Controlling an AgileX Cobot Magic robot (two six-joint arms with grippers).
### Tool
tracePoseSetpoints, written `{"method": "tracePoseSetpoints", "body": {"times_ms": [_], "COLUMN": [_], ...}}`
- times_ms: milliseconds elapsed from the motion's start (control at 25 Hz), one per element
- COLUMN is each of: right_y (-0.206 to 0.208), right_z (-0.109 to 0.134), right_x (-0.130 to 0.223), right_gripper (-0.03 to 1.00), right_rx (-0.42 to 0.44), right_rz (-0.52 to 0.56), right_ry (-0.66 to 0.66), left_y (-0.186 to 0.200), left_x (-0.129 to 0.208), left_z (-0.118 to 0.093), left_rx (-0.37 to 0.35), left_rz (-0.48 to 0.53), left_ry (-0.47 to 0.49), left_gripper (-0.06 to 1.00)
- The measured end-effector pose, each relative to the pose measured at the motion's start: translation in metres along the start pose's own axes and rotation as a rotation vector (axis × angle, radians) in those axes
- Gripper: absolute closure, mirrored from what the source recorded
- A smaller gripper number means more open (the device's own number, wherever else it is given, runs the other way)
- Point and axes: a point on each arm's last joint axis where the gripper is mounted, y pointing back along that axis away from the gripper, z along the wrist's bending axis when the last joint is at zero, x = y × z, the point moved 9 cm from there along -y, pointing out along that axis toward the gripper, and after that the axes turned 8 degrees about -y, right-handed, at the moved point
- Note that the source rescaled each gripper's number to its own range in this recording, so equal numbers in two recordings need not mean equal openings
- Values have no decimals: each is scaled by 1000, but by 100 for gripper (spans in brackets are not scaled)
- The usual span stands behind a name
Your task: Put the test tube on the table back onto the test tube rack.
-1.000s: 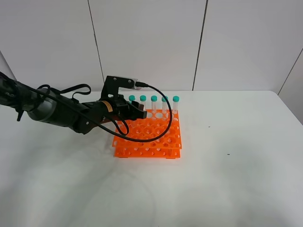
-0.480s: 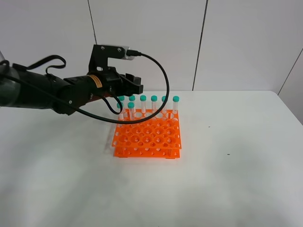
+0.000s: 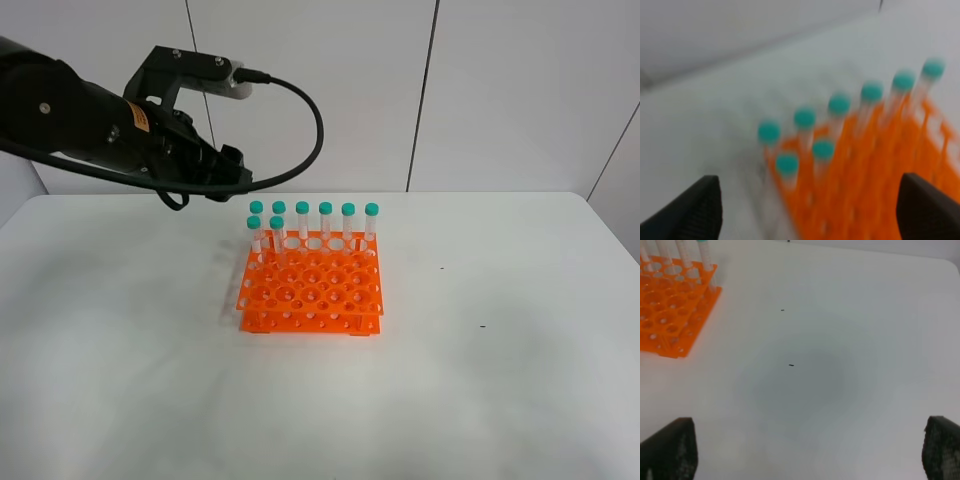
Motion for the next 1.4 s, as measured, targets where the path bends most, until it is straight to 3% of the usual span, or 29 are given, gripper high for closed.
{"method": "tracePoseSetpoints", "body": {"times_ms": [160,400,560,880,960,1160,1400], "right_y": [0,0,0,0,0,0,0], "right_z": [0,0,0,0,0,0,0], "right_x": [0,0,0,0,0,0,0], "right_gripper": [-3,-3,-3,-3,-3,-3,-3], "right_rx": [0,0,0,0,0,0,0], "right_rz": [0,0,0,0,0,0,0], "right_ry": [0,0,0,0,0,0,0], "left_y": [9,20,25,56,65,83,126], "left_x": [25,43,66,127,139,146,179], "left_z": [3,9,45,141,151,143,103], "left_rx": [0,-1,-47,-211,-231,-224,-190], "left_rz": [201,341,427,568,605,620,692], "left_ry": [-2,41,145,406,451,461,480], "left_gripper": [-2,-1,-1,-1,-1,-1,-1]}}
